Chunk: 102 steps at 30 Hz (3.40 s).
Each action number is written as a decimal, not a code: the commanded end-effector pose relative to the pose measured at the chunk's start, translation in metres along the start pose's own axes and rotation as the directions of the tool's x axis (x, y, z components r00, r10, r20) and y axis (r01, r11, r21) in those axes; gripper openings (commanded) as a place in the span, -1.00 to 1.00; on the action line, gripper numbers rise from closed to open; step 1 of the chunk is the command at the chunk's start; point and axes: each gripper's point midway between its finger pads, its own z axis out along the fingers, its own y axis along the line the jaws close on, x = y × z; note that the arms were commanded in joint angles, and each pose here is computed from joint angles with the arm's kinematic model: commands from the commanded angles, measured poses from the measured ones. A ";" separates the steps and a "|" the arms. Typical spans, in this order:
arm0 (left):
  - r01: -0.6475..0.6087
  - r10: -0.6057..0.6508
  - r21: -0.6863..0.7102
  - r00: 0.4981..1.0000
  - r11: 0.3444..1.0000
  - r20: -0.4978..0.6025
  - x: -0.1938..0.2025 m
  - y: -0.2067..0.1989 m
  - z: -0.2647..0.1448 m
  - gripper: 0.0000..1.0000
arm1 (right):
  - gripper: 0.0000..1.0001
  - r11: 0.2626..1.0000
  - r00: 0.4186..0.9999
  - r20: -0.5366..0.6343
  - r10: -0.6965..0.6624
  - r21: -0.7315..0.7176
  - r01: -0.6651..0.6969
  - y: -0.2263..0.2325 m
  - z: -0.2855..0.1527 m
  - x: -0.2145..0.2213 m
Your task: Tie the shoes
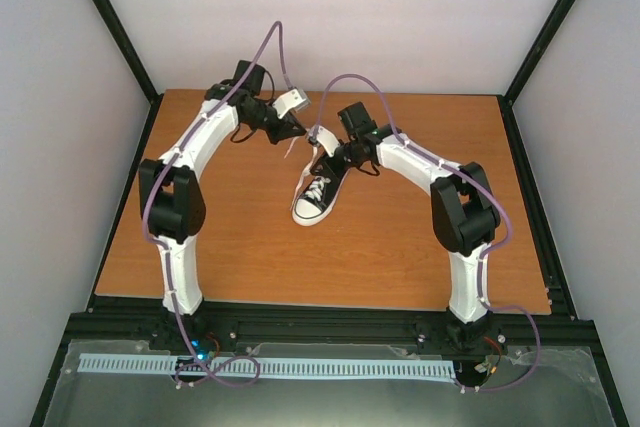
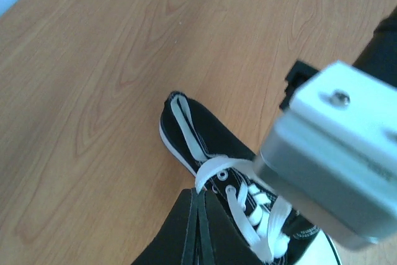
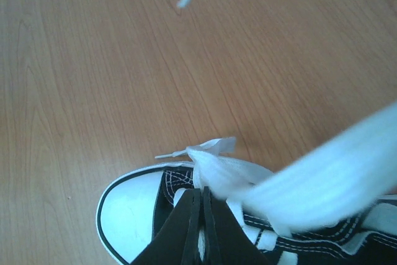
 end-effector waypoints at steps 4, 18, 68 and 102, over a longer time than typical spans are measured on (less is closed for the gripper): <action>-0.039 0.037 0.051 0.999 0.998 0.034 -0.019 0.008 0.027 -0.98 | -0.94 0.998 0.992 0.119 -0.045 -0.030 0.048 0.002 -0.008 -0.017; -0.052 0.047 -0.024 0.981 0.998 -0.189 0.040 0.036 0.108 -0.74 | -0.94 1.000 0.989 0.146 0.005 -0.028 -0.001 -0.015 -0.003 -0.011; -0.327 0.331 0.069 0.942 0.942 -0.058 0.040 -0.016 0.067 -0.15 | -0.94 0.998 0.977 0.209 0.050 -0.040 -0.042 -0.025 -0.017 -0.015; -0.130 0.138 0.099 0.987 0.987 -0.082 0.029 -0.035 0.038 -0.98 | -0.73 0.972 0.933 0.358 -0.032 0.229 -0.054 -0.021 -0.017 -0.013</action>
